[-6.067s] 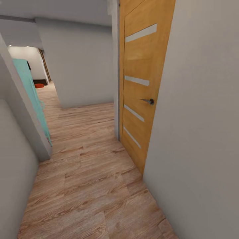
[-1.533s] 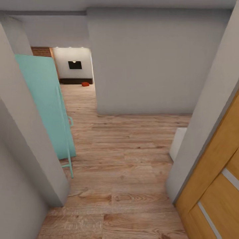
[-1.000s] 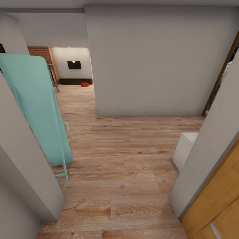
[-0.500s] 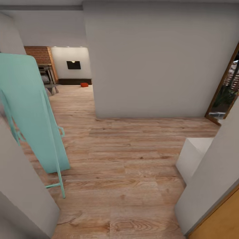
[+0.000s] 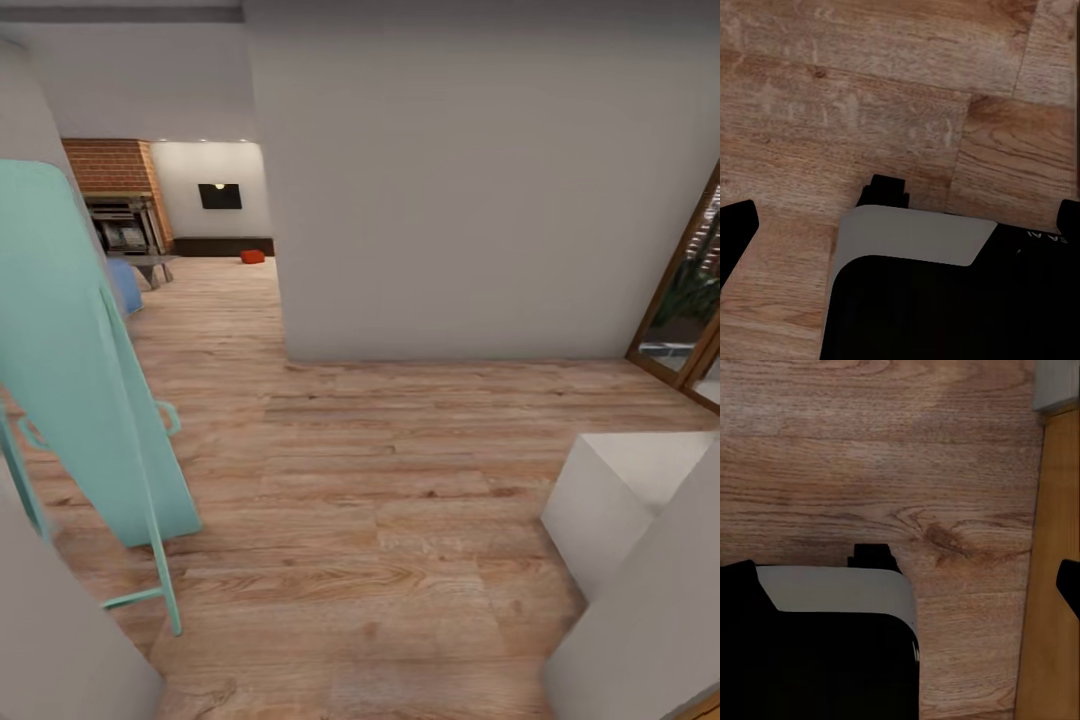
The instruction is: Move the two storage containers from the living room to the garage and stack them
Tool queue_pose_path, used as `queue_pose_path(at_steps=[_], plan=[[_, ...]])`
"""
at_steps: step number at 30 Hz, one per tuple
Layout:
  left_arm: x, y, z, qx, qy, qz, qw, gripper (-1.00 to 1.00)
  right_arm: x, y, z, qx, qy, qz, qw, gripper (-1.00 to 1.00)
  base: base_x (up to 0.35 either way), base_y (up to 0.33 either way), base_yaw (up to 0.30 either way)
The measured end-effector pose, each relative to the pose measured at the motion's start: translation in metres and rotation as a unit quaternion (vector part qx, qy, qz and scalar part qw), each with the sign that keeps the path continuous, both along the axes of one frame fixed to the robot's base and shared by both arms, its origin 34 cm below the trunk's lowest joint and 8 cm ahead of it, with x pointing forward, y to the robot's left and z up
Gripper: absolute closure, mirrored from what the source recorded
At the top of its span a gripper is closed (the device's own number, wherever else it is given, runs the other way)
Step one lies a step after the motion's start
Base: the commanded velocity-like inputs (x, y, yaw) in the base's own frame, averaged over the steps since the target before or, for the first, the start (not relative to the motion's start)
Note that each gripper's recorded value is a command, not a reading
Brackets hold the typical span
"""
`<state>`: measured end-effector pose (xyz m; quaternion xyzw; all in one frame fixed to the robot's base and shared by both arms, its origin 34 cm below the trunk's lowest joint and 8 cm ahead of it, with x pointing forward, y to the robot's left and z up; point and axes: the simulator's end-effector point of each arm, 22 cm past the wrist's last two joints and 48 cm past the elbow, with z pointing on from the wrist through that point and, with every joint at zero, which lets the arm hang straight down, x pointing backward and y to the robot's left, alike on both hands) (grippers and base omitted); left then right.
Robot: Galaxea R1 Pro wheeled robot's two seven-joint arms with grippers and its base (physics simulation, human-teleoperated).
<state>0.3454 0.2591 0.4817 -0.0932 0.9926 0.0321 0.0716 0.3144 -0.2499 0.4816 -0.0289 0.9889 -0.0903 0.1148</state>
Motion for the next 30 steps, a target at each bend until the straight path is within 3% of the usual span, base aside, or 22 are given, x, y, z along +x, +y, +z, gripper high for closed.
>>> queue_pose_path(at_steps=[30], plan=[[0.0000,0.0000,0.0000,0.000,0.000,0.000,1.0000,-1.00,-0.0002,0.0034,-0.0002,0.005,0.000,-0.002,1.0000,-1.00,0.320,0.000,0.000]])
